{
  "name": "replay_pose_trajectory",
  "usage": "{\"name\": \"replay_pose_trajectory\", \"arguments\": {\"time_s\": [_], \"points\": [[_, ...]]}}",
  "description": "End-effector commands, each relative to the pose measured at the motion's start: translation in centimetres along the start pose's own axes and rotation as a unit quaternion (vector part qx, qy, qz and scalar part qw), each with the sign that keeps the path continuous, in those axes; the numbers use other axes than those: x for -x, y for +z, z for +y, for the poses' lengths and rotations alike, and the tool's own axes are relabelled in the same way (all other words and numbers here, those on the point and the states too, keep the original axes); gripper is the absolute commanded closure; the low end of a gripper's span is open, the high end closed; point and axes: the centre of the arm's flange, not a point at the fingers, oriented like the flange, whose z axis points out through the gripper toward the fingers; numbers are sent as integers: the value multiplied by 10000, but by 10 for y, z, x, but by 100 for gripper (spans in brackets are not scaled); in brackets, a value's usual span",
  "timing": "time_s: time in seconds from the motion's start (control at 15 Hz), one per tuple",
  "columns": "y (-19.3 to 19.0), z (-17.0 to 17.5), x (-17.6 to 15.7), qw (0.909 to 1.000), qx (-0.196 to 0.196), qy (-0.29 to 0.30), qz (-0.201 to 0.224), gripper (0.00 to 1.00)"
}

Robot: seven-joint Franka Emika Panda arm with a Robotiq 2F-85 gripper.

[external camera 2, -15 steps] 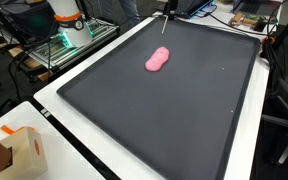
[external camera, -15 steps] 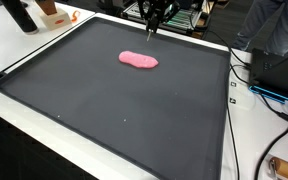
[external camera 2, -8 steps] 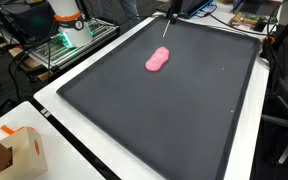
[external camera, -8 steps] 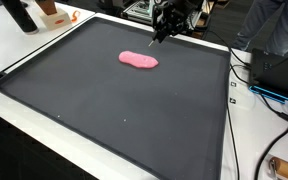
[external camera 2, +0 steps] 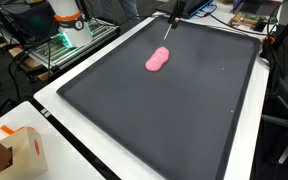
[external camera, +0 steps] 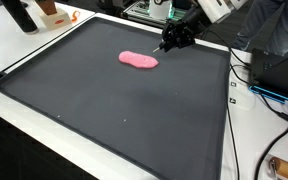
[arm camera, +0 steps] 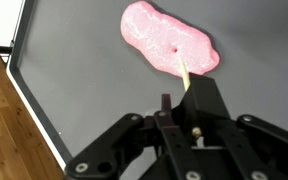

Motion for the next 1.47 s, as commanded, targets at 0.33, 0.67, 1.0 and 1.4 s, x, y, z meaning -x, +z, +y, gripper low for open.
{"name": "replay_pose_trajectory", "arguments": {"time_s": [0.33,0.67,1.0,1.4], "points": [[7,-36,-24,9967,551,387,-456,94],[16,-47,-30,9934,704,702,-566,94],[25,-45,-35,9923,662,803,-669,94],[27,-33,-35,9937,518,775,-621,94]]}}
